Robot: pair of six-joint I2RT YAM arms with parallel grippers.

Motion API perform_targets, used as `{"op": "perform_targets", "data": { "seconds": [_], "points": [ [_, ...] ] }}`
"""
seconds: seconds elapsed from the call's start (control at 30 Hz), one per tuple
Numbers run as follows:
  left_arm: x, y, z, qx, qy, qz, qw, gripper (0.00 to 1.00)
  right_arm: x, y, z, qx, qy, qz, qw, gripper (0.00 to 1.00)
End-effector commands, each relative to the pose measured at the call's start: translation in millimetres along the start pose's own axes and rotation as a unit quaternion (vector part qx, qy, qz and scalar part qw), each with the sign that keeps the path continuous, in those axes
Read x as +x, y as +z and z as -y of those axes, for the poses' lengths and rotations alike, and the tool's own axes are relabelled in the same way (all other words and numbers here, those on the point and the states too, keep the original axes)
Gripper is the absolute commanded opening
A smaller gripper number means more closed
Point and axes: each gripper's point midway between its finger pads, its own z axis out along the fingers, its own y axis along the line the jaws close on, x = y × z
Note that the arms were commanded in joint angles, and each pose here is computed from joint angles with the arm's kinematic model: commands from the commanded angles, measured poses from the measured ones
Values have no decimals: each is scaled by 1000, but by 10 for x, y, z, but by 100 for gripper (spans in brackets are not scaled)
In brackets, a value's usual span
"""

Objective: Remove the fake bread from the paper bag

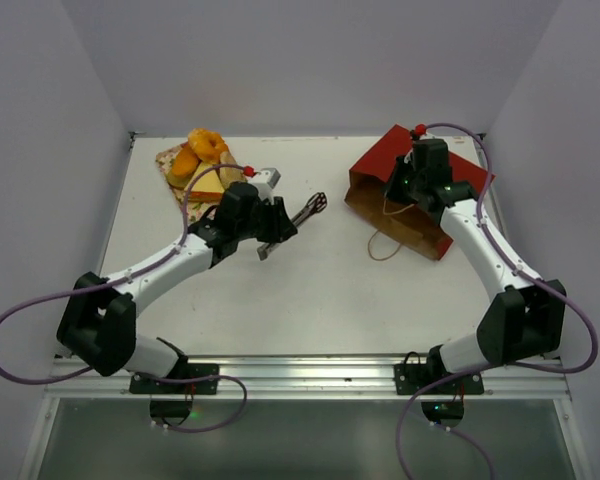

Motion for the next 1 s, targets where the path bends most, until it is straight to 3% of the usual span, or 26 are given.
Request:
{"op": "perform_targets", "data": {
  "seconds": [0.0,0.23,0.6,0.97],
  "points": [
    [-137,184,518,78,-3,31,997,36,-85,-173,-93,-23,-2,11,1000,0],
    [22,486,754,125,-13,14,992,36,-79,-297,-38,-7,-13,24,1000,0],
    [76,708,1072,185,-41,36,981,36,-6,-365,-79,-10,-13,31,999,0],
    [81,841,873,128,-27,32,991,38,22,-290,-313,-21,-23,28,999,0]
  ]
}}
